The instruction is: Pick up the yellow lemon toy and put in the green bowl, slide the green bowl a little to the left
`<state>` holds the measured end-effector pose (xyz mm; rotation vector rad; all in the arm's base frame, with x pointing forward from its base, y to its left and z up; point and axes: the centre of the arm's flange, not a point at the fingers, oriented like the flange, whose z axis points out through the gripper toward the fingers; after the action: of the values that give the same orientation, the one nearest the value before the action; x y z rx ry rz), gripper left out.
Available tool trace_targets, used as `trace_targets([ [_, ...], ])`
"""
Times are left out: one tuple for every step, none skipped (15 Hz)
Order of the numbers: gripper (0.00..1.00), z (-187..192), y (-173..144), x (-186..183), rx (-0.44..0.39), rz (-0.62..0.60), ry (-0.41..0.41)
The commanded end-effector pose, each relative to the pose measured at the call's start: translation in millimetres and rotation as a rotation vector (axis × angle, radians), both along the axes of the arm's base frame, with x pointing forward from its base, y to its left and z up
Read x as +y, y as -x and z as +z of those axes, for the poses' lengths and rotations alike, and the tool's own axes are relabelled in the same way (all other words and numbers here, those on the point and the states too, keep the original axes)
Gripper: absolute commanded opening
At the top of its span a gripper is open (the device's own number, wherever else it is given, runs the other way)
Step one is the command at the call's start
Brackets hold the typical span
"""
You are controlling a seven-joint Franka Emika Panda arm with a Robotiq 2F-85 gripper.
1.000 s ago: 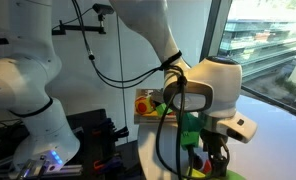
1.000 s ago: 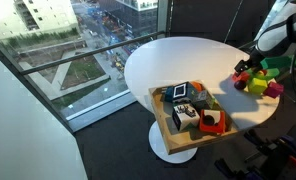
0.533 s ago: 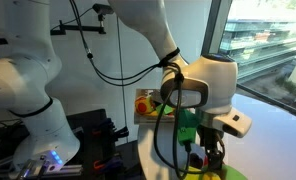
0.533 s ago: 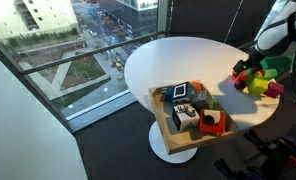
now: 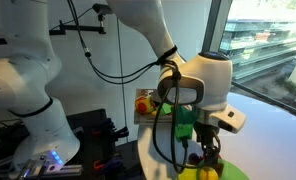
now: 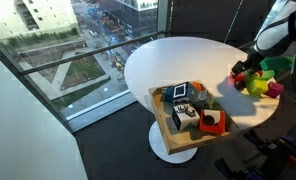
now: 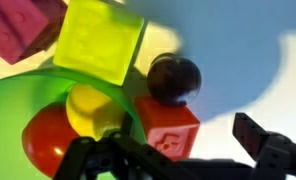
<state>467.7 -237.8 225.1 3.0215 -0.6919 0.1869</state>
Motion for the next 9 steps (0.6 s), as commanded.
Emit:
trace_targets([
  [1.0,9,7,9,-0.022,0.03,-0.015],
  [1.0,9,7,11,-0.023,0.037,-0.015],
  [1.0,9,7,13,-0.022,0.043,-0.015],
  [1.0,9,7,15,-0.022,0.048,-0.015],
  [1.0,9,8,18,-0.022,0.054,-0.015],
  [1.0,8,8,21,-0.021,0.06,-0.016],
  [1.0,8,9,24,-0.021,0.066,-0.017],
  [1.0,8,9,27,-0.02,0.072,-0.018],
  [1.0,8,9,30,-0.02,0.081,-0.018],
])
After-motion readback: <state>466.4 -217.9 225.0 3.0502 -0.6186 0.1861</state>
